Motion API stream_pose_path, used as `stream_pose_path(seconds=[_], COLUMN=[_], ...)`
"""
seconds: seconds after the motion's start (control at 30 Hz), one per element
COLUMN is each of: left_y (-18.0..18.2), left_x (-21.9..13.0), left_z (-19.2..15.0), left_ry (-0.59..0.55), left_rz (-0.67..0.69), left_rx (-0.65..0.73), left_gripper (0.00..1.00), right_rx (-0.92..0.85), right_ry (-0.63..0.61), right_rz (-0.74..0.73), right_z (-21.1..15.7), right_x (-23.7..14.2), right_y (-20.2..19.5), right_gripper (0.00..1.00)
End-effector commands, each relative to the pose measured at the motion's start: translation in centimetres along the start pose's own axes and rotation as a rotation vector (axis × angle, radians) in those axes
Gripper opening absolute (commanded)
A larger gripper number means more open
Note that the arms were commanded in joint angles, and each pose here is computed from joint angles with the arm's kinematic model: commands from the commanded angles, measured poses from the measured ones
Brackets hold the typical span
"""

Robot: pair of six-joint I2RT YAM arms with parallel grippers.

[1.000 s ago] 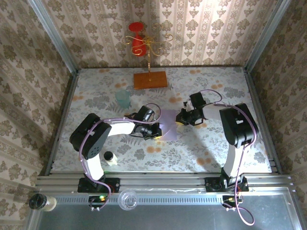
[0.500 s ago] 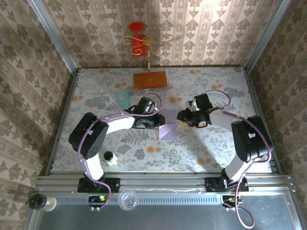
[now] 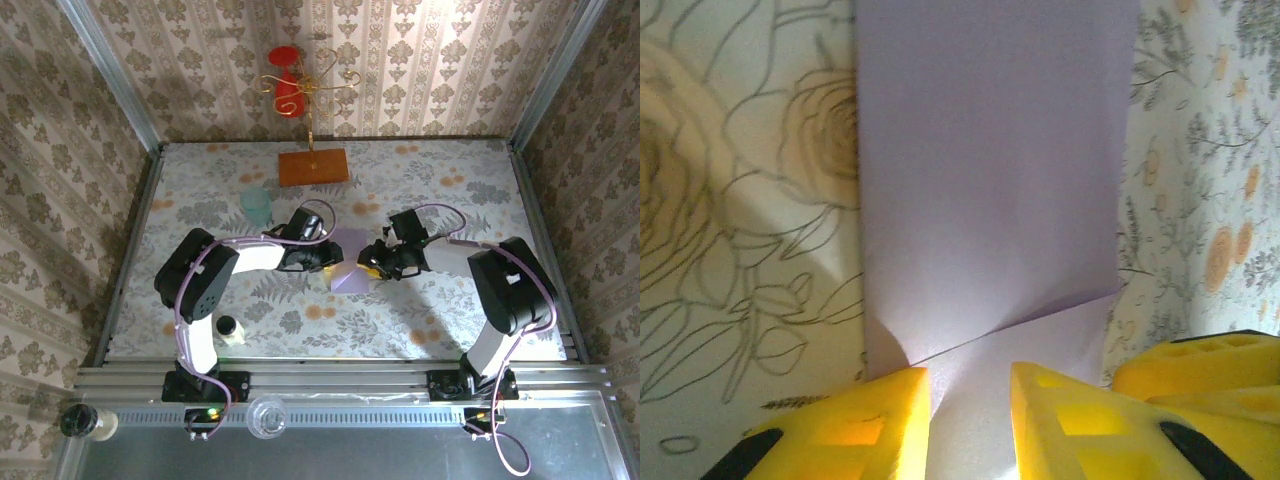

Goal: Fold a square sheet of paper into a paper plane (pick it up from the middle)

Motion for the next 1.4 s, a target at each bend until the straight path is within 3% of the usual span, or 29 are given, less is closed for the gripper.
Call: stream_pose_path(seconds=[0.0,0.47,1.37], left_y=[1.4,2.0,1.8], left_x=[0.3,0.6,0.5], left_z=[-0.4,-0.6,-0.3], left_ry=[0.002,0.015,0.022], left_rz=[0.043,0.055,0.064], left_rx=[-0.048,-0.073,-0.078], left_gripper=[0.29,0.28,0.28], right_rx=[0.047,0.077,0.033], right_ry=[-0.002,0.009,0.099], right_rz=[0.005,0.057,0.131], right_z=[-0.1,-0.2,-1.7], right_x=[0.6,1.7,2.9], right_y=[-0.1,-0.1,0.6], right_gripper=[0.32,0.23,0.19])
Point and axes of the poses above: each hand's point on the last joint's axis, 136 mm out from that joint toward the fingers, its own x axis out along the fingers, its own y axis along the line the jaws close on, z = x × y, the point moved 7 cm from there along -x, back along the fingers, and after that the axes turned 4 degrees about x, right-handed, at the moved point
